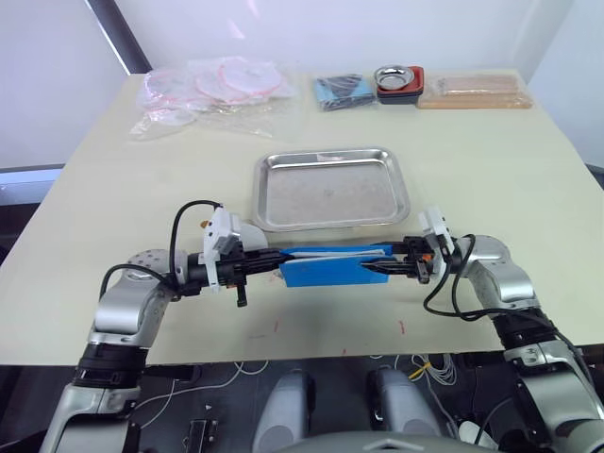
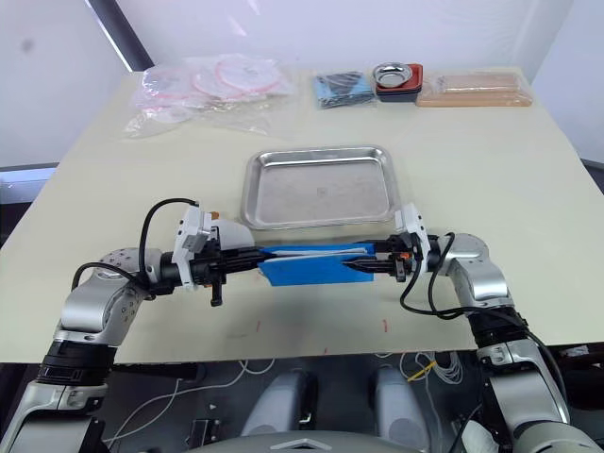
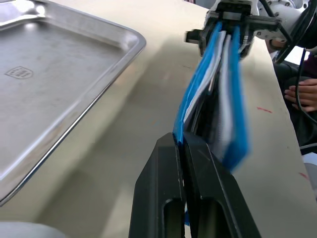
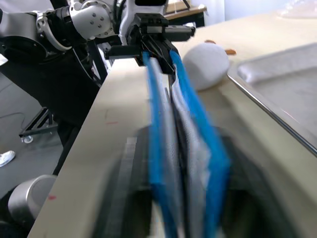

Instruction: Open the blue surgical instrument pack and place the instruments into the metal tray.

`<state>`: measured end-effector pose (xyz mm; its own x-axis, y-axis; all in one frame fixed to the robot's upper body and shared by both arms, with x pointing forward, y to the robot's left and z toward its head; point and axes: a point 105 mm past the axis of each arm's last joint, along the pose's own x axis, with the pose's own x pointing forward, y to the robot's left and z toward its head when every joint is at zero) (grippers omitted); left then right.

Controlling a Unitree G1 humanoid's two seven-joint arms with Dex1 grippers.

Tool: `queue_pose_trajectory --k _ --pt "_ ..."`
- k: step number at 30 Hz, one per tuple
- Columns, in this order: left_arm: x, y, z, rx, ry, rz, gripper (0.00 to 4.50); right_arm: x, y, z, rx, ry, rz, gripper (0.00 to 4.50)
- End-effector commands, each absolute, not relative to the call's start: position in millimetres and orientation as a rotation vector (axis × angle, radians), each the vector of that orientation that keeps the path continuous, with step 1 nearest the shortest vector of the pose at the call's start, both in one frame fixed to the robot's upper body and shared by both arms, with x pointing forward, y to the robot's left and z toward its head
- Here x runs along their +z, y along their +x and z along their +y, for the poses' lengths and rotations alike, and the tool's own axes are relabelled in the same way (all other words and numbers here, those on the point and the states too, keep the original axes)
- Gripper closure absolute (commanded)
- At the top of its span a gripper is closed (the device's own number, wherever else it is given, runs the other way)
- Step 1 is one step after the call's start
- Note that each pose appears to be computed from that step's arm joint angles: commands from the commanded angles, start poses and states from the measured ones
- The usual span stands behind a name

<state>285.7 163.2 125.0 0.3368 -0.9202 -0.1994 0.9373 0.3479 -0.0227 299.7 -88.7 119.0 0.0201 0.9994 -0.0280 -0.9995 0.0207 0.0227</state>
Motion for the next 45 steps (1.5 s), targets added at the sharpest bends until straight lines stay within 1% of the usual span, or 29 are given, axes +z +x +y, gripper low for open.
queue_pose_trajectory --k 1,2,3,10,14,15,16,18,20,22,23,24,29,33,37,40,45 --pt "125 286 164 -1.209 0.113 0.184 4.50 140 297 -93 1.568 -0.010 -0.011 0.89" --pt "125 286 164 -1.208 0.115 0.182 4.50 142 297 -95 1.561 -0.015 -0.007 0.59" --pt "124 285 164 -1.208 0.115 0.181 4.50 145 297 -97 1.552 -0.024 -0.005 0.08" --pt "124 287 164 -1.207 0.130 0.179 4.50 181 294 -100 1.531 0.018 -0.028 0.03" --pt "123 288 163 -1.212 0.132 0.177 4.50 187 299 -96 1.507 0.007 -0.062 0.03" --pt "123 288 163 -1.215 0.129 0.179 4.50 187 300 -96 1.506 0.017 -0.058 0.53" --pt "122 288 163 -1.217 0.121 0.190 4.50 187 300 -95 1.508 0.019 -0.057 0.83" --pt "121 287 162 -1.220 0.120 0.198 4.50 185 301 -94 1.504 0.003 -0.061 1.82" --pt "122 288 162 -1.214 0.121 0.197 4.50 182 299 -92 1.511 -0.008 -0.059 2.66" --pt "122 288 162 -1.207 0.123 0.198 4.50 177 296 -89 1.526 -0.021 -0.048 3.74" --pt "121 289 163 -1.198 0.129 0.201 4.50 175 295 -87 1.532 -0.025 -0.044 3.99" --pt "120 289 164 -1.189 0.134 0.200 4.50 171 293 -86 1.537 -0.033 -0.033 4.40" --pt "120 292 166 -1.165 0.143 0.198 4.50 151 285 -82 1.559 -0.095 0.034 4.40" --pt "118 296 168 -1.132 0.147 0.216 4.50 139 277 -83 1.563 -0.050 0.065 4.40" --pt "113 297 170 -1.120 0.166 0.237 4.50 123 266 -85 1.598 -0.086 0.119 4.40" --pt "102 296 168 -1.136 0.175 0.282 4.50 108 255 -85 1.626 -0.069 0.206 4.40" --pt "95 302 163 -1.142 0.210 0.285 4.50 92 252 -88 1.612 -0.091 0.277 4.40"
